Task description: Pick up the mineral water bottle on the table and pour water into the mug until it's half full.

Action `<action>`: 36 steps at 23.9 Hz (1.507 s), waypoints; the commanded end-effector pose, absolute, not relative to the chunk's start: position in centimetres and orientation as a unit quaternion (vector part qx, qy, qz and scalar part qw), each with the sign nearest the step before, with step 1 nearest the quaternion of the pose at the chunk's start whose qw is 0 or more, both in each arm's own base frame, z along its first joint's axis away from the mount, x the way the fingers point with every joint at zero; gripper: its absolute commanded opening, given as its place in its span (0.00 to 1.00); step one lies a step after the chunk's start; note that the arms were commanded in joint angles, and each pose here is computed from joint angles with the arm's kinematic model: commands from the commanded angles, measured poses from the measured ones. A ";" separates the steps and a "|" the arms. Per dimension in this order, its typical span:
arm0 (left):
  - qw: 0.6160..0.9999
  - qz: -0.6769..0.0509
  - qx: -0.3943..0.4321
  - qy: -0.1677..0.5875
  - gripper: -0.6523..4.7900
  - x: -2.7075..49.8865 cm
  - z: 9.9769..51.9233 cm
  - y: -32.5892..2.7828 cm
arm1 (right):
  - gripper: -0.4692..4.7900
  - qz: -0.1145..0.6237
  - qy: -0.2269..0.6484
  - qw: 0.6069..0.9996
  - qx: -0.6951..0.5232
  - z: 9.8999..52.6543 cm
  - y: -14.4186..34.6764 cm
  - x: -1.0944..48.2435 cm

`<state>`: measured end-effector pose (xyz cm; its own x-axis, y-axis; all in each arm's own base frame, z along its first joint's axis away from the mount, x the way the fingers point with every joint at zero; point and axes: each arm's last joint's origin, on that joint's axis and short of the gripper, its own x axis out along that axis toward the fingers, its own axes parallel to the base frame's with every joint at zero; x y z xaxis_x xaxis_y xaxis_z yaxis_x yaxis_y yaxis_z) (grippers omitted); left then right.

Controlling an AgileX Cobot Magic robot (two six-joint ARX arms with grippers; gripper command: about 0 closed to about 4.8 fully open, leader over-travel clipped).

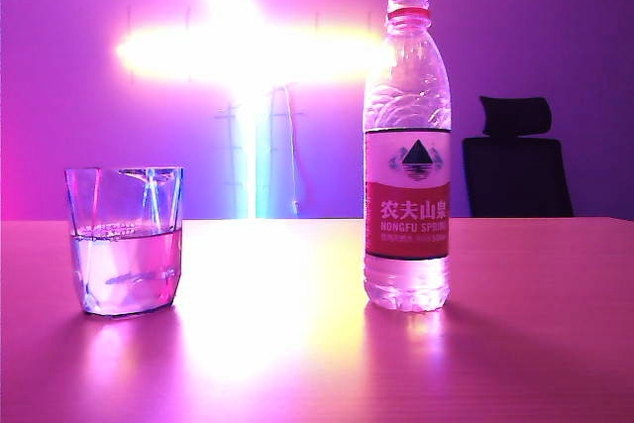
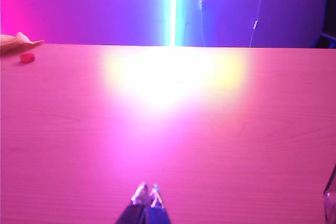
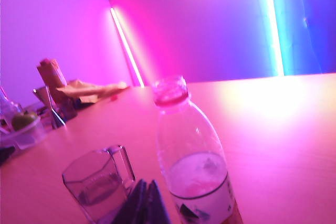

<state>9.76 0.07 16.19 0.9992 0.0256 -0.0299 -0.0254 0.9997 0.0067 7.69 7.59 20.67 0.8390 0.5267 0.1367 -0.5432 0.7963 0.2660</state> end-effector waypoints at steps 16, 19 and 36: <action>1.000 0.011 0.002 0.009 0.12 9.7 16.4 0.1 | 0.08 0.284 -0.048 0.944 0.160 21.2 7.3 7.5; 1.000 0.011 0.002 0.009 0.12 9.7 16.4 0.1 | 0.08 0.271 -0.061 0.956 0.090 21.0 7.1 7.5; 1.000 0.012 0.002 0.009 0.12 9.7 16.4 0.1 | 0.08 0.089 -0.044 0.995 -0.013 17.2 2.3 9.4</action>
<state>9.76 0.08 16.19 0.9993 0.0248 -0.0292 -0.0246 0.9997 0.0066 9.43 2.44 17.38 0.9830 0.1591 0.0912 -0.1577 0.9872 -0.0220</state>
